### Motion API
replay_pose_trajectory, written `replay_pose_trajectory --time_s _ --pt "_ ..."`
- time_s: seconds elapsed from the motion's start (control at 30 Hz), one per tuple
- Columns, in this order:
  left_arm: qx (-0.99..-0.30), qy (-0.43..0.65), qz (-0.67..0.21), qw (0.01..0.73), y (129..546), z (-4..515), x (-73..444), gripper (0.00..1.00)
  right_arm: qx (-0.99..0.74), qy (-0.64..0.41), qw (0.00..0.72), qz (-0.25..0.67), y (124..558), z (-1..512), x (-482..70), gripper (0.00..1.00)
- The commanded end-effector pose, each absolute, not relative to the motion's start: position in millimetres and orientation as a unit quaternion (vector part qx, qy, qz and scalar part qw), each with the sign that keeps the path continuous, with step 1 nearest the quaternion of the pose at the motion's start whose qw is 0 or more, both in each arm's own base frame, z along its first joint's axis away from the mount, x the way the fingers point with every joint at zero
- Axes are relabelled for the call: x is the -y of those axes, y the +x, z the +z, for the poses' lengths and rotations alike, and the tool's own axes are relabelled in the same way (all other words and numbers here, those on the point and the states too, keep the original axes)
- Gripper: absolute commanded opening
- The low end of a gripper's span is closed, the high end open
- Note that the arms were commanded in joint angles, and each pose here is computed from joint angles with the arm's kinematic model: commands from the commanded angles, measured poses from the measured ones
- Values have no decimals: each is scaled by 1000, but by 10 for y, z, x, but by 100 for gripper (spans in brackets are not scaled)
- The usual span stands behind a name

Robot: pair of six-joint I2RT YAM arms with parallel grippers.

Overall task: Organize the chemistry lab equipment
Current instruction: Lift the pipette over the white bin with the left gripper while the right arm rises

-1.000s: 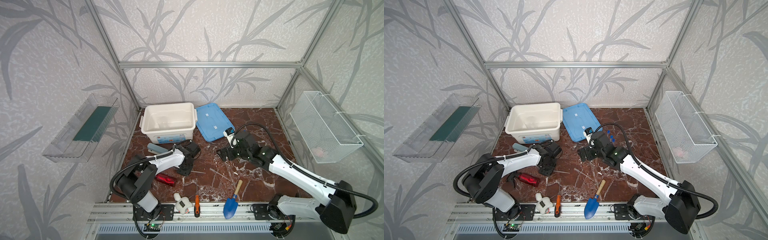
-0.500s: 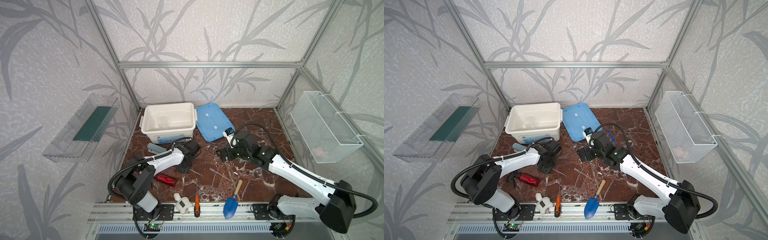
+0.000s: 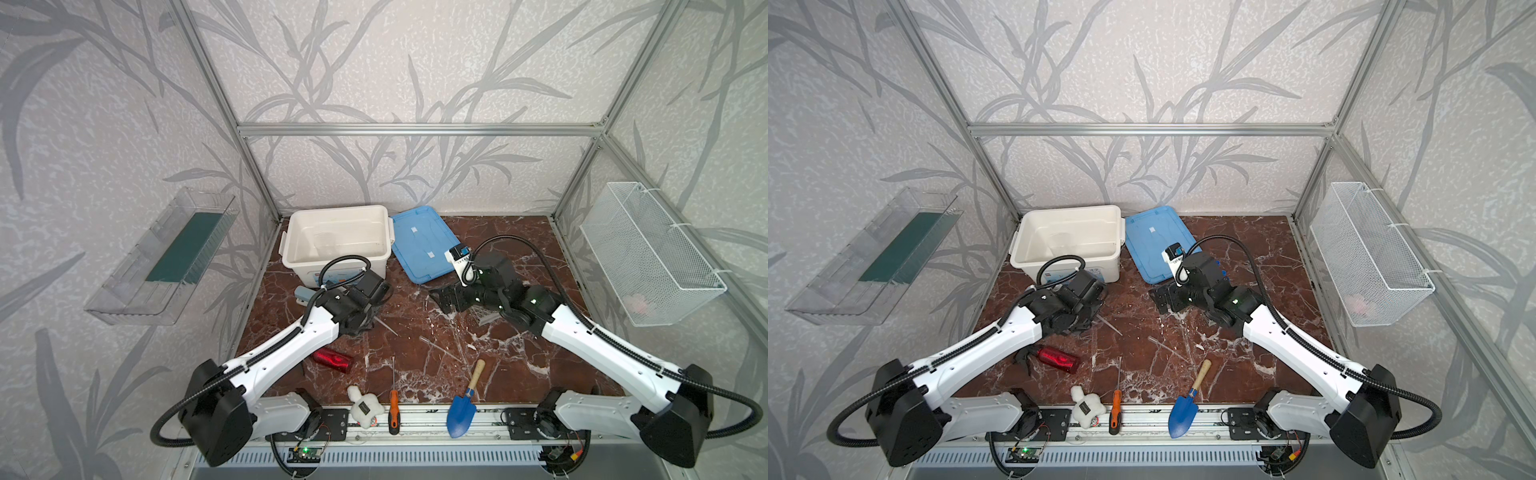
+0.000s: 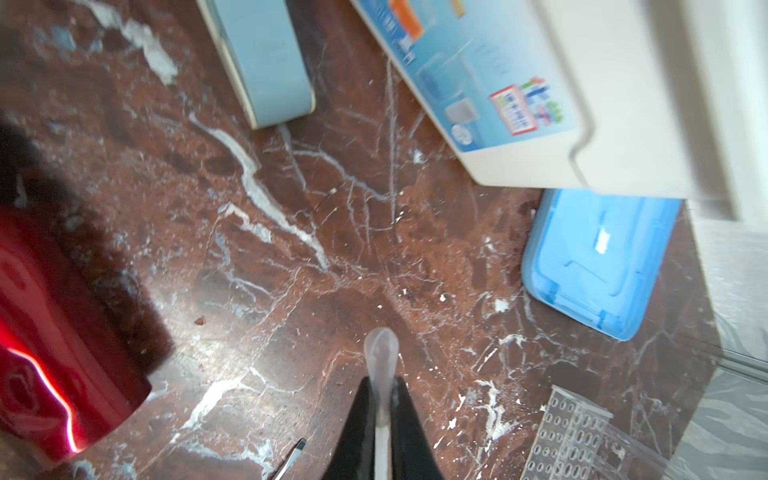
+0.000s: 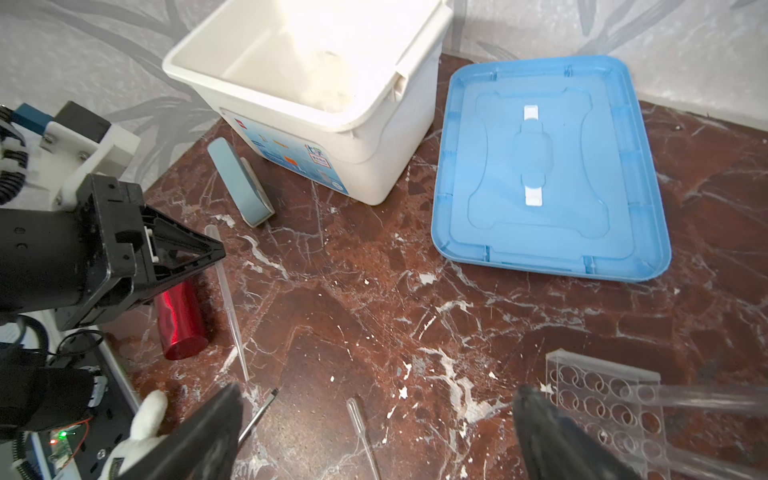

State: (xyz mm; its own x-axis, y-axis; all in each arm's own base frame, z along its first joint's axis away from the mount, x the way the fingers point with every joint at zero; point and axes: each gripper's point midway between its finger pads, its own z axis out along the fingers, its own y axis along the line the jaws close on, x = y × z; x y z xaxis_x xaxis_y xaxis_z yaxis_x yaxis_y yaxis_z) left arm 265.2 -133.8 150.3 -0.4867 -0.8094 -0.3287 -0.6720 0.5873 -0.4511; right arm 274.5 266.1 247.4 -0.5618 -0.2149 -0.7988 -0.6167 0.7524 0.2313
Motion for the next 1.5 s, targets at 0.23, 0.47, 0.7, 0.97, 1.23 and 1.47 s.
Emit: replay_pose_trajectory --time_s 0.23,0.47,0.7,0.97,1.23,1.47 --pt "-849 -257 -169 430 3150 2790 1431 4 -728 -344 391 447 2376 3420 -3282 99" --pt "-858 -187 -219 424 3411 3227 1408 4 -697 -344 428 460 2596 3792 -3473 99" --pt "-893 -125 -175 395 3786 3279 1262 2 -746 -300 413 428 3149 3749 -3620 99" --pt "-886 -113 -233 385 4615 3202 1224 0 -776 -267 408 400 3663 3598 -3739 99" --pt "-914 -93 -167 358 5334 2725 1203 0 -796 -268 383 385 3934 3363 -3938 99" --pt "-931 -86 -192 298 5470 2088 1370 0 -788 -290 385 382 4063 3251 -4053 99"
